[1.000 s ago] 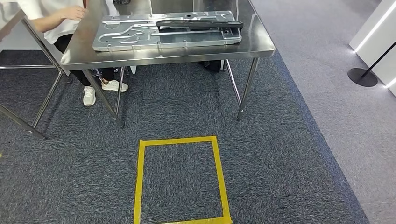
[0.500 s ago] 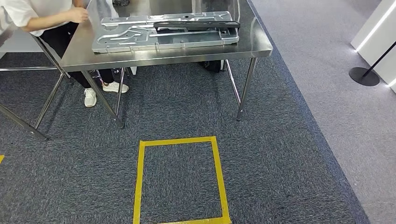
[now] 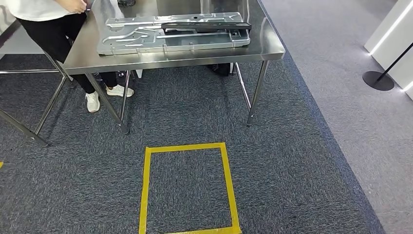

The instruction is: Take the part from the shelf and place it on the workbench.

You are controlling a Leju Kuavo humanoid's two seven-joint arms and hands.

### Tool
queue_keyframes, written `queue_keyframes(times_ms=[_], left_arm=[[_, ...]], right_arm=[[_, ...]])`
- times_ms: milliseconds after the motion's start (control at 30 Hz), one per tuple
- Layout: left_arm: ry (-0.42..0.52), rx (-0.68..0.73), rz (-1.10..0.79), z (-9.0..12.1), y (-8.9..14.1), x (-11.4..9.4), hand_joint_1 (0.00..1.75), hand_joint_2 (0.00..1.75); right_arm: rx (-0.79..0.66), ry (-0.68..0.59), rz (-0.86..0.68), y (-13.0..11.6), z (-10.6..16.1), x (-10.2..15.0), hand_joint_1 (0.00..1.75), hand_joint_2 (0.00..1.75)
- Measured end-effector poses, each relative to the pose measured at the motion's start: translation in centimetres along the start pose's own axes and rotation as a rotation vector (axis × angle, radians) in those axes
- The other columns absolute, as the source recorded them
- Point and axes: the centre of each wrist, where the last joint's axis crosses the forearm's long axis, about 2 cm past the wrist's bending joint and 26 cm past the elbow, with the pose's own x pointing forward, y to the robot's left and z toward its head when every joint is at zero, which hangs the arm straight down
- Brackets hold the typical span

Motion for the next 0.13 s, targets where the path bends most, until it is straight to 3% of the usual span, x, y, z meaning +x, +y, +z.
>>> queue_keyframes(times_ms=[133], left_arm=[[0.014,0.001,-0.024,0.06,0.42,-0.14,0.0,0.0]], right_arm=[[0.0,-0.007,-0.005,-0.2,0.01,-0.25,0.0,0.0]])
